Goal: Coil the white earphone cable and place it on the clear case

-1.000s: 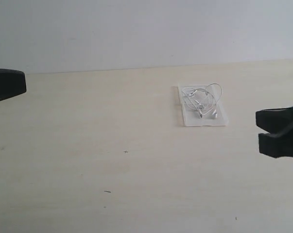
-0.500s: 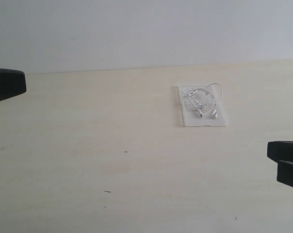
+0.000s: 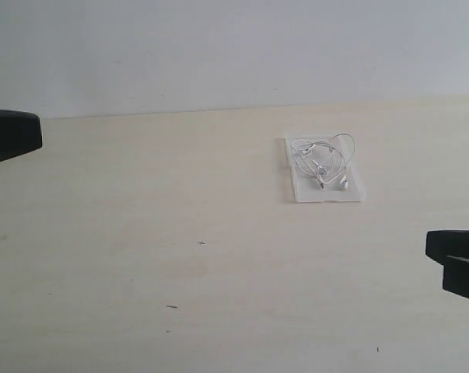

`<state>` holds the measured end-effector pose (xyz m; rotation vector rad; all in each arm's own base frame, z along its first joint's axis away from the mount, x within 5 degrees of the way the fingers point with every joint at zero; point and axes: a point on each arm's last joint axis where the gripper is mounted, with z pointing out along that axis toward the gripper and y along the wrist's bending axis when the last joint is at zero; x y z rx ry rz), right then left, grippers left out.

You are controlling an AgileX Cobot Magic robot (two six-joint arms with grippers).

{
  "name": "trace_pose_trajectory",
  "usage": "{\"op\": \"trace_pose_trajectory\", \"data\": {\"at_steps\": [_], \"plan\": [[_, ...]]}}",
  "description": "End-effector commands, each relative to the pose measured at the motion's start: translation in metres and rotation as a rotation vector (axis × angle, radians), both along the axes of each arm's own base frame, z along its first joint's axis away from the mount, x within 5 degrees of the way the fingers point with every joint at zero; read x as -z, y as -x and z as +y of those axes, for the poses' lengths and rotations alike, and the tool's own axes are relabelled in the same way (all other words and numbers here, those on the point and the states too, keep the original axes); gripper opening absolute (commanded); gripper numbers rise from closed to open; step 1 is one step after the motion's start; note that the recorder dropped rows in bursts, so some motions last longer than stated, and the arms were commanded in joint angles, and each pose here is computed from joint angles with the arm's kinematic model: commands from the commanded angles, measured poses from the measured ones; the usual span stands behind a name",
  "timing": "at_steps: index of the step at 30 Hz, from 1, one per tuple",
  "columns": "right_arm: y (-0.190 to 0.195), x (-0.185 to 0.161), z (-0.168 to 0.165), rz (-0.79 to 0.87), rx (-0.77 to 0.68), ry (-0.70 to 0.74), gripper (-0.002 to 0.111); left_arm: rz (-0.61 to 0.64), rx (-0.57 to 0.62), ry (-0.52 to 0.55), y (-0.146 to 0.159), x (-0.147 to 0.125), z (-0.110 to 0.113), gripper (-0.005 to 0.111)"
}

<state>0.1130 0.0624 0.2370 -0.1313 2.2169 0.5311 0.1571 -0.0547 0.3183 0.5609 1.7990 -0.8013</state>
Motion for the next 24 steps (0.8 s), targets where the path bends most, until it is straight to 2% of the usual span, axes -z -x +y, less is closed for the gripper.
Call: {"op": "trace_pose_trajectory", "data": {"at_steps": [1, 8, 14, 19, 24], "plan": [[0.001, 0.001, -0.001, 0.0, 0.004, -0.002, 0.0, -0.012, -0.009, 0.015, 0.003, -0.003, 0.0, 0.0], [0.001, 0.001, -0.001, 0.0, 0.004, -0.002, 0.0, -0.18, 0.01, -0.062, 0.023, -0.016, -0.003, 0.0], [0.001, 0.001, -0.001, 0.0, 0.004, -0.002, 0.0, -0.314, 0.009, -0.08, 0.052, -0.031, -0.007, 0.0], [0.001, 0.001, -0.001, 0.0, 0.004, -0.002, 0.0, -0.497, 0.014, -0.154, 0.08, -0.041, -0.01, 0.0], [0.001, 0.001, -0.001, 0.0, 0.004, -0.002, 0.0, -0.623, 0.011, -0.173, 0.109, -0.048, -0.014, 0.0]]}}
